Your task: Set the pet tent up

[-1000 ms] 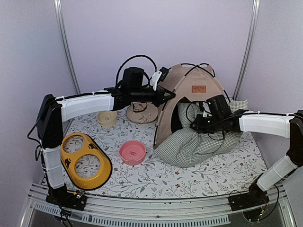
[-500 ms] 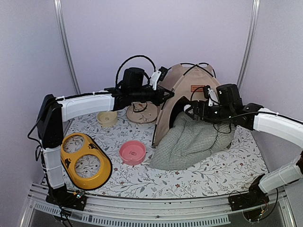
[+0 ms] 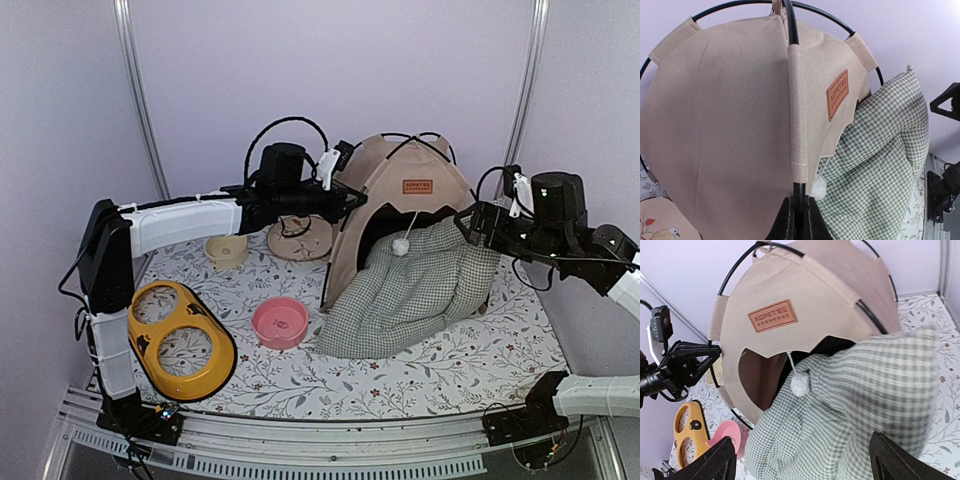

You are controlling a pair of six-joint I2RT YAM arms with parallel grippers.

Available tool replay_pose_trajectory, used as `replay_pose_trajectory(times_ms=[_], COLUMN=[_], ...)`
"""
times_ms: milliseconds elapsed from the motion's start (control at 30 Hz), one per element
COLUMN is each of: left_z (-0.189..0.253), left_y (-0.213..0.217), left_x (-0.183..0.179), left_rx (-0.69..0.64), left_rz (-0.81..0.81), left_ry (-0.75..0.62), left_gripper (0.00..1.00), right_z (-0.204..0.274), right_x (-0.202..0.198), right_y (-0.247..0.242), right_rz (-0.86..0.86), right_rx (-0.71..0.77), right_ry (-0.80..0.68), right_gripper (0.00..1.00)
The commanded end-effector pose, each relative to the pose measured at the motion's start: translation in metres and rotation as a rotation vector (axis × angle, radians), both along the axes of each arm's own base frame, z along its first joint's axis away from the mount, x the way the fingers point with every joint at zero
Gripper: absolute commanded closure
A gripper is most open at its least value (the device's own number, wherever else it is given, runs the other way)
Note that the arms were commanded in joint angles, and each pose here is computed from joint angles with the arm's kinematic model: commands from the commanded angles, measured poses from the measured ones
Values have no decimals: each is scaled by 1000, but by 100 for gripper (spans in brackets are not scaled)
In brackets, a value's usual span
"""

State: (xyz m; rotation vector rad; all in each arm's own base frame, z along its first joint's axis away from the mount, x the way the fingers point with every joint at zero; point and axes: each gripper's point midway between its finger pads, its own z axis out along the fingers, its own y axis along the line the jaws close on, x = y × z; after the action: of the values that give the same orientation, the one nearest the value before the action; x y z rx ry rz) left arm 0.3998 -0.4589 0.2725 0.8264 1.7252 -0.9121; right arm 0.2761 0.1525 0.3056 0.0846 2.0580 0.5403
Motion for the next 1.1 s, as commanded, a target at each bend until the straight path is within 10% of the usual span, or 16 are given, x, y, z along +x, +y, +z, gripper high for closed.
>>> replay_pose_trajectory(times_ms=[0,400,700,1067], left_z=[-20,-19,-15,1], left_y=[-3,-9,-26,-33], left_x=[-2,-6,-17,-23], left_rx=[41,36,12,-9], left_rz=[-1,-42,-143,-137], left_ry=[42,44,44,33], left_gripper=[100,100,100,100], right_z=[-26,-76,-68,-163], right_x=[-18,-9,33,80], right_y=[-47,-30,33,20], right_rz=[-191,-167,19,-51], right_rx=[-76,-72,-64,-273], right_ry=[82,172,181,372], right_gripper=[7,18,76,86])
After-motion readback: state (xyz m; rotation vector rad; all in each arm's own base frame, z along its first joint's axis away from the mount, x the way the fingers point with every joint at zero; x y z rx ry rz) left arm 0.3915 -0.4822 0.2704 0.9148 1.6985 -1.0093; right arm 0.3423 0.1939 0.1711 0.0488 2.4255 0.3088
